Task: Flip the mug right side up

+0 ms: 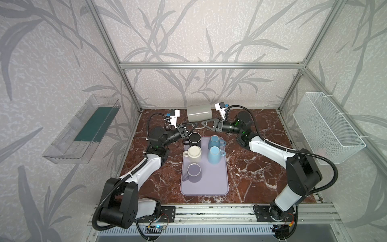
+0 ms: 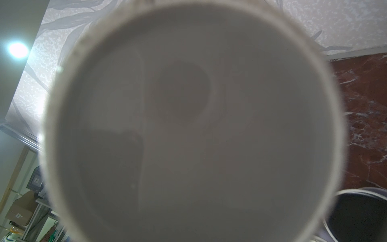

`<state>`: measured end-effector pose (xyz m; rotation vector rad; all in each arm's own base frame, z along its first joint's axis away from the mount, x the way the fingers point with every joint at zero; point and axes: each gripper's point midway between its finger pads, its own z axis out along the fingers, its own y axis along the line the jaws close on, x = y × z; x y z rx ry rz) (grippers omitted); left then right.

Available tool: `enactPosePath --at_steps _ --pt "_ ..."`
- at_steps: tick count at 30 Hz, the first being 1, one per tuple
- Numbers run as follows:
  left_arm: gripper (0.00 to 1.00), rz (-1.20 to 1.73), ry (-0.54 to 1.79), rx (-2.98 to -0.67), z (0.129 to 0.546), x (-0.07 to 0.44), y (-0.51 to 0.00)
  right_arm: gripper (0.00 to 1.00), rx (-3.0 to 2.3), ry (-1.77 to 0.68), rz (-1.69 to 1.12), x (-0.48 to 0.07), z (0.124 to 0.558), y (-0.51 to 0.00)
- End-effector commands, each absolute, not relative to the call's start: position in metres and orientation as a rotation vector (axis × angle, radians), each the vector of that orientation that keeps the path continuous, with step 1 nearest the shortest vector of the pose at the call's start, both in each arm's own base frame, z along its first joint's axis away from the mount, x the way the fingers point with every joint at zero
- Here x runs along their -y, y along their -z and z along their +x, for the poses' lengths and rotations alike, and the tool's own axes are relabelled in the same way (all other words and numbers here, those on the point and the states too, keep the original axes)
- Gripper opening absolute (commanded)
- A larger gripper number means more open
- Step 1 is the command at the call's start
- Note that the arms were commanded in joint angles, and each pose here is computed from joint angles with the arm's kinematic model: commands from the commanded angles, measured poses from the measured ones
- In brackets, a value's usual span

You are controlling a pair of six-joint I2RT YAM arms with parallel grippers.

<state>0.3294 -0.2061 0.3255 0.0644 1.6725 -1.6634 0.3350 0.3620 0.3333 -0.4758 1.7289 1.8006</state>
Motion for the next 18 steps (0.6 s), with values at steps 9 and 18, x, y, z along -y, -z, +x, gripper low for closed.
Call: enactPosePath --at_steps 9,18 --pt "0.15 0.144 1.701 -1.633 0.3240 0.2116 -0.3494 0.00 -1.598 -1.740 -0.606 -0.3590 0.3240 -0.3625" --pt "0.34 0.141 1.719 -1.614 0.3227 0.2076 -0.3536 0.00 -1.597 -1.728 -0.594 -0.3556 0.3258 -0.3620"
